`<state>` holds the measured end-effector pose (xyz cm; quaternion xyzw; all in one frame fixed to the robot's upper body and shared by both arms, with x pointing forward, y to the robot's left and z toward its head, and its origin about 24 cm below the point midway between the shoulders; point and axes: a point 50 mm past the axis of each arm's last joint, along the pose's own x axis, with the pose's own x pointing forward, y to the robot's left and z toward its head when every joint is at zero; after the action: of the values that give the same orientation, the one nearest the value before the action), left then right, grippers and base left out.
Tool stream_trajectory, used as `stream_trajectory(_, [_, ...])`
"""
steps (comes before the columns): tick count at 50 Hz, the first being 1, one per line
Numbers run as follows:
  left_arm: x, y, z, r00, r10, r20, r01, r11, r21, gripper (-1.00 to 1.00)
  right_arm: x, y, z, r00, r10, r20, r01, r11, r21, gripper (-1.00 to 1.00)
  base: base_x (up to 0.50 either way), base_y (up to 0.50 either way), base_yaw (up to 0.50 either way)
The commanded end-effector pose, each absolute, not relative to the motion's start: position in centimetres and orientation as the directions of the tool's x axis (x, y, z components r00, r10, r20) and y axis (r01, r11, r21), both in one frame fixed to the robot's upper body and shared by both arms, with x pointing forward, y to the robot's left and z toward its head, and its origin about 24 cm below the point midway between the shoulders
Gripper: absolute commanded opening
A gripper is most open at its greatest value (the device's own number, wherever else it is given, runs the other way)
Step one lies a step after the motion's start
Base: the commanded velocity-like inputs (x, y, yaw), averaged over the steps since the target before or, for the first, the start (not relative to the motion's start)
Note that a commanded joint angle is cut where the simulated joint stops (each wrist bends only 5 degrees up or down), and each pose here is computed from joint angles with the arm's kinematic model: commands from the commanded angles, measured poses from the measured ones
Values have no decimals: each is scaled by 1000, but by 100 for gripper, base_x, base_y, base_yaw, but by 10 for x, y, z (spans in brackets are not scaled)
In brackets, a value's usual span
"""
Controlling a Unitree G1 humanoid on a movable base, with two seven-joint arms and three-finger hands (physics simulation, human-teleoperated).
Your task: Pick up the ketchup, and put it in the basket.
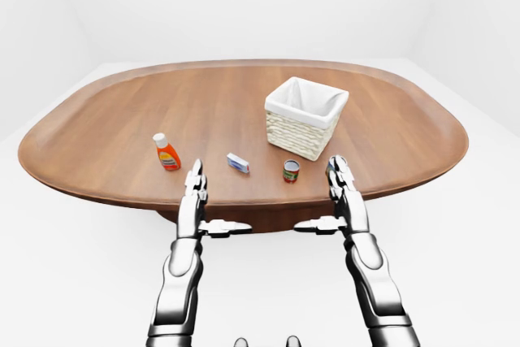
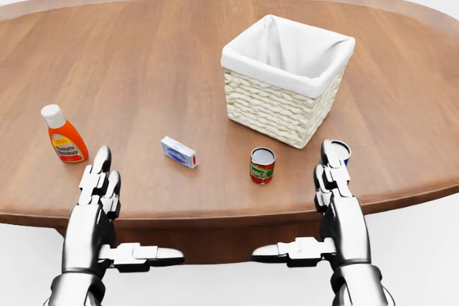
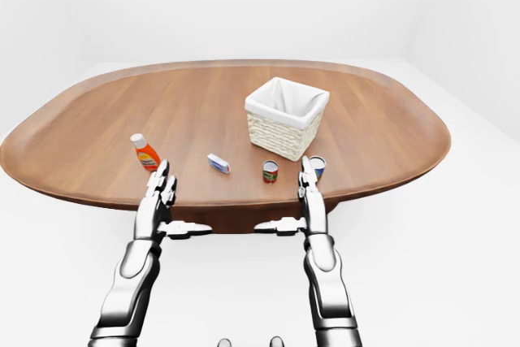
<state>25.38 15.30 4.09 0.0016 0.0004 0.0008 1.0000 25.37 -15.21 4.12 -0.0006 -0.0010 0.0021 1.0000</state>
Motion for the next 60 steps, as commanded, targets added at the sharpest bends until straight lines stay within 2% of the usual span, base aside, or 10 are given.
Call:
stream_trajectory(1, [253, 159, 40, 1000, 0, -5, 0, 1000, 10, 100, 254, -155, 40, 1000, 20, 7, -20, 1000, -4, 100, 0, 0, 0])
stream_trajectory(14, [254, 158, 38, 999, -23, -23, 24, 1000, 3, 100, 256, -155, 38, 1000, 16, 0, -16, 1000, -11, 100, 0, 0, 0])
stream_trajectory(16, [251, 157, 41, 1000, -25, -16, 25, 1000, 3, 100, 255, -159, 40, 999, -47, 24, 48, 996, -76, 100, 0, 0, 0])
stream_trajectory(19, [242, 159, 50, 1000, -25, 6, 25, 1000, 5, 100, 248, -155, 49, 999, -16, 51, 18, 999, -49, 100, 0, 0, 0])
stream_trajectory(30, [206, 170, 88, 989, -24, 144, 24, 1000, -4, 100, 210, -150, 89, 987, -24, 158, 38, 995, -90, 100, 0, 0, 0])
stream_trajectory(35, [199, 176, 98, 982, -13, 186, 15, 1000, -9, 100, 199, -150, 102, 980, -19, 198, 37, 996, -86, 100, 0, 0, 0])
stream_trajectory(60, [197, 176, 102, 979, -22, 202, 26, 1000, -16, 100, 199, -152, 99, 971, -23, 240, 61, 987, -151, 100, 0, 0, 0])
